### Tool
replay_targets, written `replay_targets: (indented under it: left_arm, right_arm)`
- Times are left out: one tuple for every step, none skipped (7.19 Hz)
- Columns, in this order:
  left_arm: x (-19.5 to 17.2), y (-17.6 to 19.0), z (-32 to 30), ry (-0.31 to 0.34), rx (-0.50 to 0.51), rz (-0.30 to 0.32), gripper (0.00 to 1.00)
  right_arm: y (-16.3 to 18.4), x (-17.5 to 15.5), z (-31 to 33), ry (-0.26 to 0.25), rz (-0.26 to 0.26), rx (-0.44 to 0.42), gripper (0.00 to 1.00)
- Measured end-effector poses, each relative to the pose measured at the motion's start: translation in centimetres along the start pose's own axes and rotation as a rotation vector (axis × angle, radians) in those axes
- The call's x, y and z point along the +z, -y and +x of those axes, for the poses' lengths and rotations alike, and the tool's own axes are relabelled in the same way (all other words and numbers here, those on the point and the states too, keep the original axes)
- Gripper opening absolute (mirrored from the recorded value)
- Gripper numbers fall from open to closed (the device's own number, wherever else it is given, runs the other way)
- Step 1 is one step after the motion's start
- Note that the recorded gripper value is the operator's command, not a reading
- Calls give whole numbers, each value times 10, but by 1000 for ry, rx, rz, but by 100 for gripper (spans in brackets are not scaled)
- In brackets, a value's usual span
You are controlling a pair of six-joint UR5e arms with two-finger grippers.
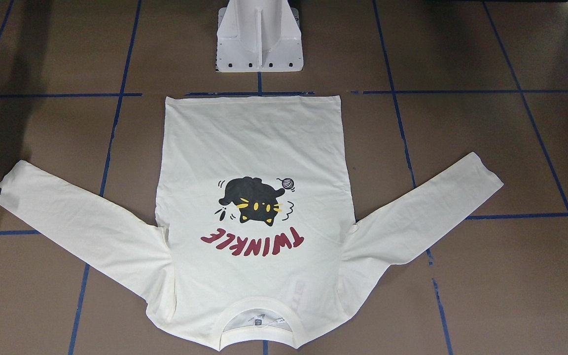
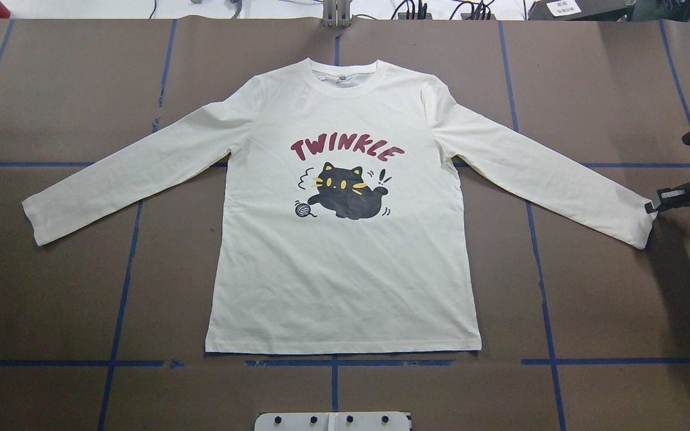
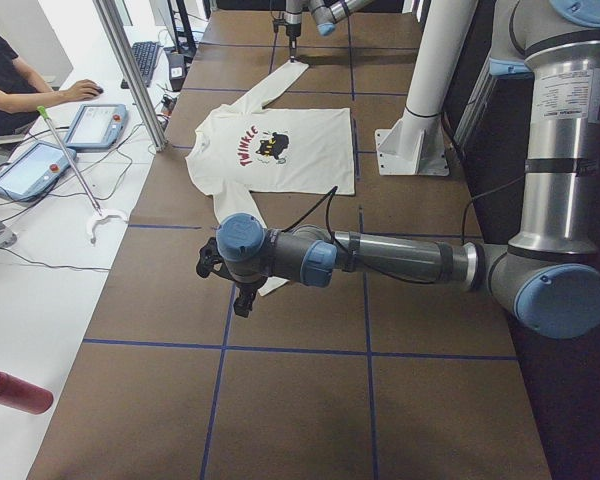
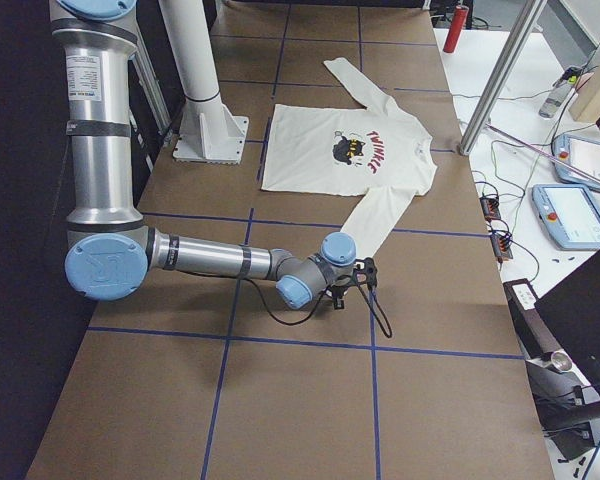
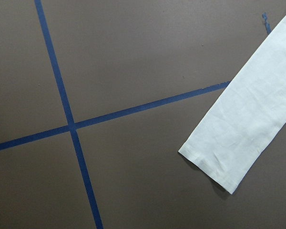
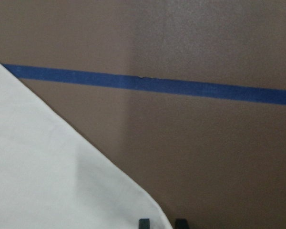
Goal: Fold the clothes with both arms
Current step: 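Grasp the sleeve cuff with the right gripper and fold it across the shirt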
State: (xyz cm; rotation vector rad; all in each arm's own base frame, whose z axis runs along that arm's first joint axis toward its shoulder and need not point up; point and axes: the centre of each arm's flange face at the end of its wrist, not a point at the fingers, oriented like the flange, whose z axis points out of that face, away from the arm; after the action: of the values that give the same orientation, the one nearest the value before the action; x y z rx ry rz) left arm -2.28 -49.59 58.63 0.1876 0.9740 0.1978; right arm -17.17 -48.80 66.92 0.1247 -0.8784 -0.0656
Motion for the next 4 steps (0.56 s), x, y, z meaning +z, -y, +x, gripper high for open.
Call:
replay_targets:
  left_arm:
    - [0,1,2,-7,-12,1,100]
    - [0,1,3,-19,-17,1,100]
    - [-1,2,5,-26,-16,3,100]
    - [-1,2,7,-29,-14,5,100]
  right_arm:
    - [9,-5,-12,13,13,14,0]
    - [20,-12,-33,39,26,30,0]
    - [32,-23,-74,88,41,64,0]
    - [46,-34,-138,155,50,124,0]
